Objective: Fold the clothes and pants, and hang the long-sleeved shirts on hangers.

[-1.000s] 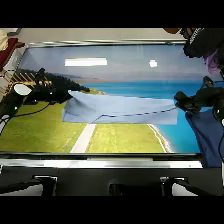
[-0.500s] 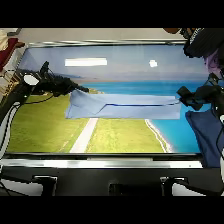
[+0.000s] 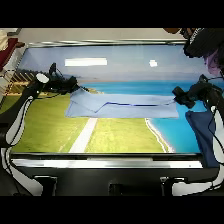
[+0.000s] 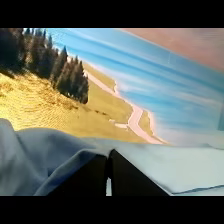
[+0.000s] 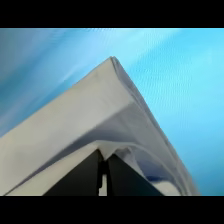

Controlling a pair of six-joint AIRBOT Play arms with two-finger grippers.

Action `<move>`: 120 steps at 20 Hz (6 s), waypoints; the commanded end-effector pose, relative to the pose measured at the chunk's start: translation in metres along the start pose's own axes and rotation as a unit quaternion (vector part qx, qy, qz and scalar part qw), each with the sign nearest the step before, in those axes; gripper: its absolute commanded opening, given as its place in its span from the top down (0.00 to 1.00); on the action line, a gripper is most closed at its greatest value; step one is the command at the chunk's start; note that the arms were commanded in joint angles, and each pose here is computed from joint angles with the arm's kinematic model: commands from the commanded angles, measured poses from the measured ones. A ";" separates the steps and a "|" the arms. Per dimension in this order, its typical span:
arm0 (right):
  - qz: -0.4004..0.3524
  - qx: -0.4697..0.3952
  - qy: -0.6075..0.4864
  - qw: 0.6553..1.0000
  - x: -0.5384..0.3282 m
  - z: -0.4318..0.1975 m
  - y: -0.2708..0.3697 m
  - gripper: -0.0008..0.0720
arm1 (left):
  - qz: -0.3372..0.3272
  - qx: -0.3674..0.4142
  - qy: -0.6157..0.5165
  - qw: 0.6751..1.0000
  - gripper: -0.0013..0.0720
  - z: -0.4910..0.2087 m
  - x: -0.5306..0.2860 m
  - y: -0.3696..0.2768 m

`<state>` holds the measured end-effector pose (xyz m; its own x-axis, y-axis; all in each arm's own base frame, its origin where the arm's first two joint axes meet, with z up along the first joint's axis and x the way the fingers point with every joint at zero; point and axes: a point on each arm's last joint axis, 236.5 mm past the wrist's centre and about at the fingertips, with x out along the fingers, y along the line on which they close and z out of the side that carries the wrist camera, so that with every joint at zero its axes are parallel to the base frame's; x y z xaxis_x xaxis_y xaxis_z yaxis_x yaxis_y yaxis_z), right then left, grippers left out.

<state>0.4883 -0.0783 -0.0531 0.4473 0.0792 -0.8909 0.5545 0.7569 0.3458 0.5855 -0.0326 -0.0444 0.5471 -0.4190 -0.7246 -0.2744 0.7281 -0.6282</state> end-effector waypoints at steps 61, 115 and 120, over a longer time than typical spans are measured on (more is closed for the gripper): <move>0.217 -0.034 0.022 0.975 -0.231 -0.008 0.078 0.94 | -0.181 -0.080 0.150 0.969 0.96 -0.292 0.142 -0.260; 0.335 -0.078 0.137 0.929 -0.032 -0.291 0.377 0.48 | 0.090 0.102 0.072 0.988 0.96 -0.036 -0.229 -0.037; 0.354 -0.080 0.124 0.924 -0.058 -0.276 0.383 0.31 | 0.090 0.102 0.072 0.988 0.96 -0.036 -0.229 -0.037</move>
<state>0.4788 0.3904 0.0349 0.4576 0.7187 -0.5235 0.0781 0.5540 0.8288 0.4419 0.0166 0.1343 0.3818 -0.3344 -0.8616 -0.1833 0.8863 -0.4253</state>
